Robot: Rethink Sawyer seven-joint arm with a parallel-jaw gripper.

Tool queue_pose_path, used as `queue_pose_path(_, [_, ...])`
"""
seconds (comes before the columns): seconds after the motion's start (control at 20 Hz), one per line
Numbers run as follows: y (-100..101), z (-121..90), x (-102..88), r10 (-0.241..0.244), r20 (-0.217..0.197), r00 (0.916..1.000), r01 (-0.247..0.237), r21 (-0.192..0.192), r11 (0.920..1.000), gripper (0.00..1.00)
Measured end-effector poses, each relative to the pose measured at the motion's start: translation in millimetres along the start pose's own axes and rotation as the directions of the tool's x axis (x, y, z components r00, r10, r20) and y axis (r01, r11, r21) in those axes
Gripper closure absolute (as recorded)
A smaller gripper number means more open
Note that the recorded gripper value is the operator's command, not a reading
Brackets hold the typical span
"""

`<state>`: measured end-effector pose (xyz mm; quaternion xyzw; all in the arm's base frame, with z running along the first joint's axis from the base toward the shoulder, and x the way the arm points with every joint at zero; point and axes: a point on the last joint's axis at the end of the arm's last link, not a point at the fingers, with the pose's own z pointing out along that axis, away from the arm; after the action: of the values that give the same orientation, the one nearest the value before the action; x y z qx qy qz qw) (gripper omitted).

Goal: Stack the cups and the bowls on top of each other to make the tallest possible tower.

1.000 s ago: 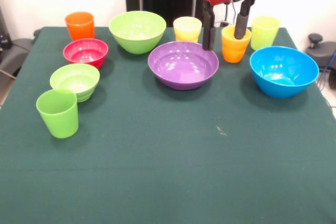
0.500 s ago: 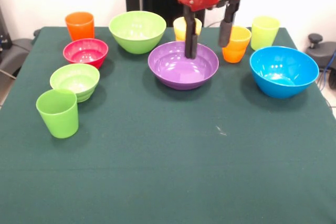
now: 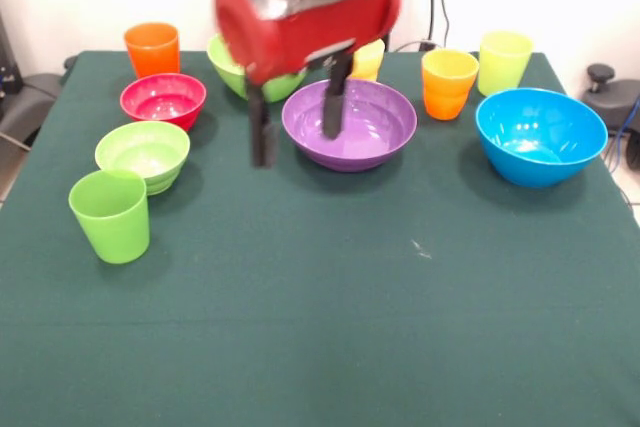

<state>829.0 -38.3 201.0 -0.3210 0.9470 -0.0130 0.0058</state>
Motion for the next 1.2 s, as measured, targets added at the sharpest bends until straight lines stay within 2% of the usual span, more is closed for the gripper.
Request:
queue_pose_path(0.3, [-26.1, 26.0, 10.9, -0.072, -0.041, 0.9965, 0.071, -0.023, 0.9972, 0.00])
queue_pose_path(0.35, [-31.8, 34.4, 14.4, -0.097, -0.051, 0.9940, 0.096, -0.033, 0.9949, 0.00])
queue_pose_path(0.6, [-38.6, 45.5, 21.1, -0.142, -0.062, 0.9879, 0.139, -0.054, 0.9889, 0.00])
queue_pose_path(0.95, [-51.4, 37.0, 27.0, -0.170, -0.082, 0.9820, 0.164, -0.073, 0.9837, 0.00])
queue_pose_path(1.2, [-60.6, 27.8, 31.8, -0.169, -0.084, 0.9820, 0.163, -0.071, 0.9840, 0.00])
